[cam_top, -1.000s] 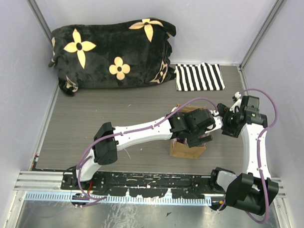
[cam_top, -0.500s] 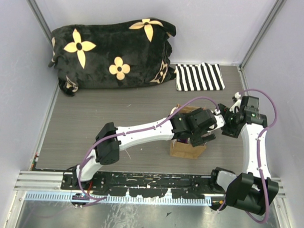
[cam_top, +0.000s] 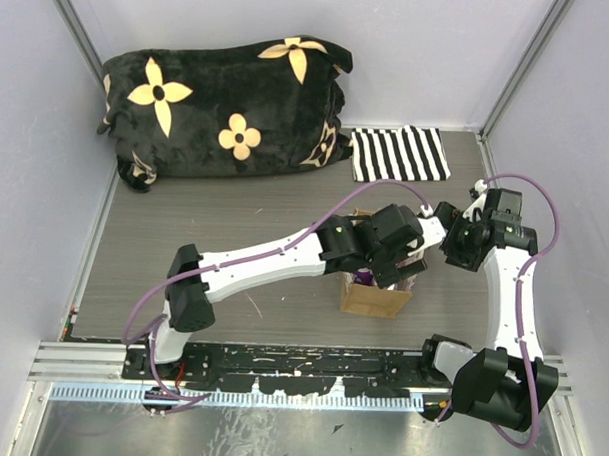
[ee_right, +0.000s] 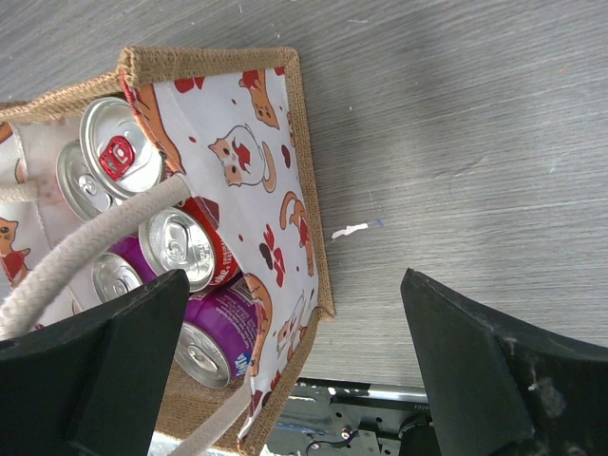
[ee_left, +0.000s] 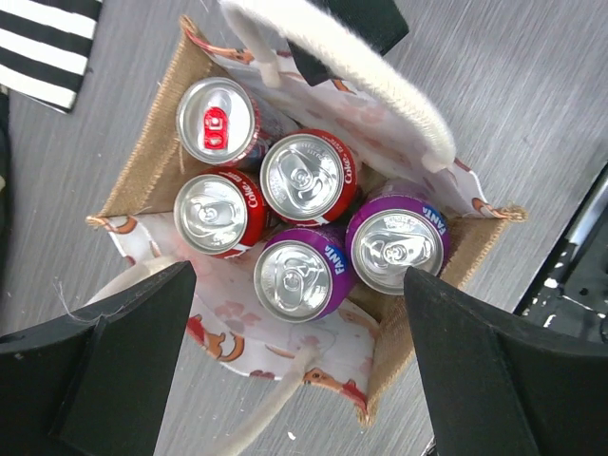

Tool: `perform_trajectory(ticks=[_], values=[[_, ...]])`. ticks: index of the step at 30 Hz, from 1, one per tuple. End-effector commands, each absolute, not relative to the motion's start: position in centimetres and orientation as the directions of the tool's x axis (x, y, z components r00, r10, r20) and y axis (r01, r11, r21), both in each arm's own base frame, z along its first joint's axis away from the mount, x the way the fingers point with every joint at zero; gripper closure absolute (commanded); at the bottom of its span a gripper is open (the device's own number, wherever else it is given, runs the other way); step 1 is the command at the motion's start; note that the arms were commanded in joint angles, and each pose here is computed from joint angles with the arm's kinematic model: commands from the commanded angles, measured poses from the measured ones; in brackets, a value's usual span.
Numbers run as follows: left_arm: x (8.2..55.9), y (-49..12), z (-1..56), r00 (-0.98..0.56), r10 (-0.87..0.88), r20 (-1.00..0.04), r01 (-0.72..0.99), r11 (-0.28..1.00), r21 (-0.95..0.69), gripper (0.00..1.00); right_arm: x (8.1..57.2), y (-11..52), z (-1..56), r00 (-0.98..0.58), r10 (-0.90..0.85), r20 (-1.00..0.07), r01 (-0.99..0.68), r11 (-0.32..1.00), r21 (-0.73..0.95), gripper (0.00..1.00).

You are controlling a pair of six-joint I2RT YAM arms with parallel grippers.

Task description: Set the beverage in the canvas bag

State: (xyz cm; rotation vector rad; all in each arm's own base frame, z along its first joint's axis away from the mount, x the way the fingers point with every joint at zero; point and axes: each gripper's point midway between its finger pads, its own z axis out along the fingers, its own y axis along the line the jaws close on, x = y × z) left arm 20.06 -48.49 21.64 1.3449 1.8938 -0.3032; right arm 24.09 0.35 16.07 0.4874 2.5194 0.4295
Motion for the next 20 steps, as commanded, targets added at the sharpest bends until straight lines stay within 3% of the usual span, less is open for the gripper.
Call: perform_trajectory(ticks=[1, 9, 20], values=[[19.9, -47.5, 24.2, -0.158, 0.648, -0.745, 0.885, 0.428, 0.185, 0.02, 25.6, 0.1, 19.4, -0.731, 0.419, -0.538, 0.215, 0.890, 0.401, 0.00], [22.1, -42.3, 28.0, -0.364, 0.524, -0.770, 0.869, 0.488, -0.078, 0.02, 26.3, -0.3, 21.4, -0.692, 0.418, -0.589, 0.205, 0.896, 0.395, 0.00], [23.4, -35.9, 28.6, -0.424, 0.457, -0.782, 0.825, 0.550, -0.126, 0.02, 26.5, 0.1, 22.1, -0.657, 0.459, -0.599, 0.214, 0.874, 0.436, 0.00]])
